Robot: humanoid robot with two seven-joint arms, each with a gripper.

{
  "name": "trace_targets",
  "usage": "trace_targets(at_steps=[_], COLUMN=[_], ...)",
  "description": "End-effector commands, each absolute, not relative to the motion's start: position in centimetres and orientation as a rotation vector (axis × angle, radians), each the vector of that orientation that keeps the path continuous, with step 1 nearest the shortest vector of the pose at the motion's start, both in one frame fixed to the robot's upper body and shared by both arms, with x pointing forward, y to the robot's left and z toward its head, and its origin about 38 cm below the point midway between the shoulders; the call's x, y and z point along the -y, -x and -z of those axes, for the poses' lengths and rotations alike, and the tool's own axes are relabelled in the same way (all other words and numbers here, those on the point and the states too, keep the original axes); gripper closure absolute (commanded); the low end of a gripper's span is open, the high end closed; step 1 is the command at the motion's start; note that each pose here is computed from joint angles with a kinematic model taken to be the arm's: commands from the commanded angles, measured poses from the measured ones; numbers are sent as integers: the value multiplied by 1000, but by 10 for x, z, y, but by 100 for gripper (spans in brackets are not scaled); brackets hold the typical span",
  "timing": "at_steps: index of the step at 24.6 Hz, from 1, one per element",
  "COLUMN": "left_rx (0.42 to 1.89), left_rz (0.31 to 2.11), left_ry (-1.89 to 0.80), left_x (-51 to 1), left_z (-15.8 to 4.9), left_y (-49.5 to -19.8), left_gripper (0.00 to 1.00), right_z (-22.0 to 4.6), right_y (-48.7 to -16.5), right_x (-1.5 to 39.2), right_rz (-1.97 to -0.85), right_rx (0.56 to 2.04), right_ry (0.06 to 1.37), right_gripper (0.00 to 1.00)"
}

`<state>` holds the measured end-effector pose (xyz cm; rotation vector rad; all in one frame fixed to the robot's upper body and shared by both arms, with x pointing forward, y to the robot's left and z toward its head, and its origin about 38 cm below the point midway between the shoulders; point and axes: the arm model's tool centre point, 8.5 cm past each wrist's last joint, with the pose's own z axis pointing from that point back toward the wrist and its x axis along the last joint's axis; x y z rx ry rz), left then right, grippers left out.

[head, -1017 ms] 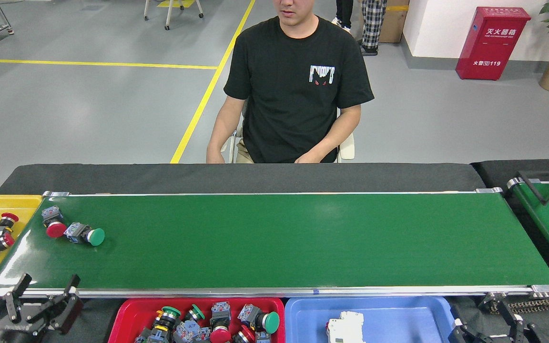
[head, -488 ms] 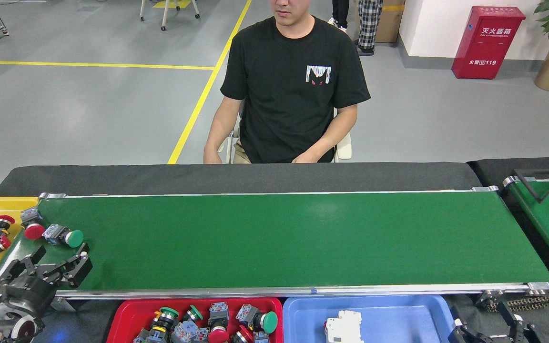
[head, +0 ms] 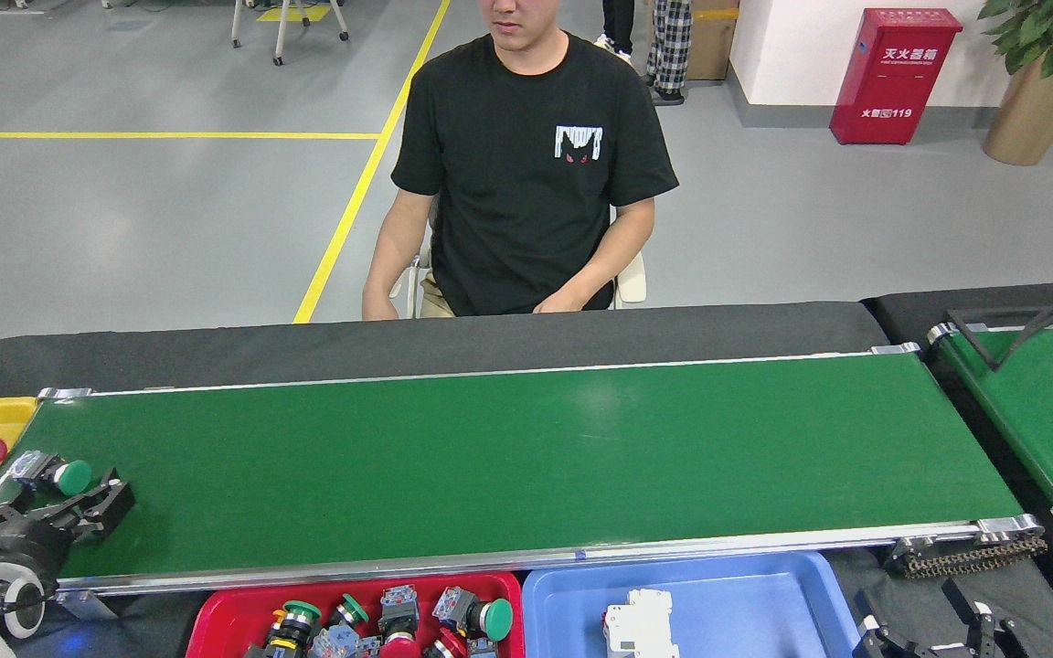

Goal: Pick switch part from conveyor to tray

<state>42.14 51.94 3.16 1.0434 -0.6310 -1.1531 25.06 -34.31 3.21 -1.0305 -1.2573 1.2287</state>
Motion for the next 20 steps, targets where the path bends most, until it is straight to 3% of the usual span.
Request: trace_targets(at_steps=[1, 4, 7, 9, 15, 18, 20], left_rx=[612, 567, 590, 607, 677, 884, 1058], left_rz=[1117, 1084, 1066, 1056, 1115, 1240, 1393], left_ry=[-1094, -1148, -1187, -1182, -1194, -1197, -1201], left_x=[-531, -530, -527, -524, -503, -461, -429], left_z=[-43, -45, -45, -44, -46, -56, -64], left_y=[-430, -440, -444, -446, -457, -460, -433], left_gripper=[1, 12, 56, 72, 83, 85, 85], right_z=[-37, -37, -35, -35, -35, -33, -32], right_y=[-252, -251, -251, -251, -250, -247, -246], right_x=[344, 344, 345, 344, 345, 347, 347], right_rz=[-1238, -1241, -1242, -1244, -1245, -1243, -1243], right_rx=[1278, 1278, 1274, 1275, 1274, 1262, 1260], right_ry=[1036, 1035, 1032, 1029, 1027, 1026, 1024], right_gripper=[0, 0, 0, 0, 0, 0, 0])
